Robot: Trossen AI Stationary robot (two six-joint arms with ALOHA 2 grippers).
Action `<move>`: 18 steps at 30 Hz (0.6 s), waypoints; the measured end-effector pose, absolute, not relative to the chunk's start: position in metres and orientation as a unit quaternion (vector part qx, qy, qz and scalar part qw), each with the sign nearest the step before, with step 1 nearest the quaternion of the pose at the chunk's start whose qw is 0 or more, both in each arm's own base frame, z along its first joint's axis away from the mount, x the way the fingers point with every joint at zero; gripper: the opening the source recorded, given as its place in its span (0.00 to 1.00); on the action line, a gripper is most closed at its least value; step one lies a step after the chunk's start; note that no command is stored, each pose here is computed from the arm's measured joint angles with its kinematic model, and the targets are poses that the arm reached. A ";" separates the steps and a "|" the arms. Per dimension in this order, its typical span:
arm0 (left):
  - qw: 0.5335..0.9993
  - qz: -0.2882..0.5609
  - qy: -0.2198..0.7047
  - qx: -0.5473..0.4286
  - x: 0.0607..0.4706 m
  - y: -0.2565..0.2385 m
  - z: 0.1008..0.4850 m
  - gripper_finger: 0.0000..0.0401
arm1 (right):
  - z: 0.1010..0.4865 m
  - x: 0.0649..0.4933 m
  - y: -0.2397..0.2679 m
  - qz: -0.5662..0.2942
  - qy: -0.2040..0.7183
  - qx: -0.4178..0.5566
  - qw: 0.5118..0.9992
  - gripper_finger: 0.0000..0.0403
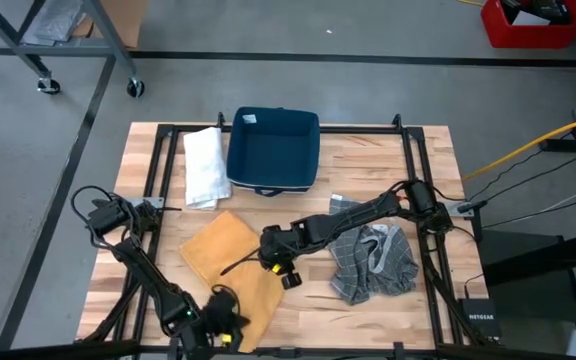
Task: Fold towel
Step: Fold the yellow towel
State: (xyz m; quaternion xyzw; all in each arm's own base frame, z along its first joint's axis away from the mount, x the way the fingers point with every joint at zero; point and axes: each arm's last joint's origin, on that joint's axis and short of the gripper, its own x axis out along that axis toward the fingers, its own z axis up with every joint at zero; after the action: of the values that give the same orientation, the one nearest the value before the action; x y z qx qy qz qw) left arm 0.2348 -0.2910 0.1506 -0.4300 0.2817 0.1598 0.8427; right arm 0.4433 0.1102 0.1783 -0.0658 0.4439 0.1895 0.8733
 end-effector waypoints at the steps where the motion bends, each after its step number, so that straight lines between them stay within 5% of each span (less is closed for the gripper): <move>1: 0.837 0.181 0.292 -0.426 0.232 -0.287 0.147 0.00 | 0.178 0.443 0.110 0.190 0.444 -0.066 0.873 0.30; 9: 0.798 0.315 0.306 -0.414 0.216 -0.263 0.135 0.00 | 0.177 0.442 0.110 0.189 0.454 -0.066 0.868 0.30; 18: 0.791 0.346 0.294 -0.411 0.219 -0.254 0.135 0.00 | 0.173 0.439 0.109 0.181 0.470 -0.074 0.860 0.30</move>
State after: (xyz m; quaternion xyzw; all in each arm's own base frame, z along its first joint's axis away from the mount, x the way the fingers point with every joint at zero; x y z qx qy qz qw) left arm 0.2193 -0.2539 0.1352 -0.4109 0.2938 0.3463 0.7905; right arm 0.4393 0.1089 0.1735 -0.0744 0.4703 0.1812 0.8605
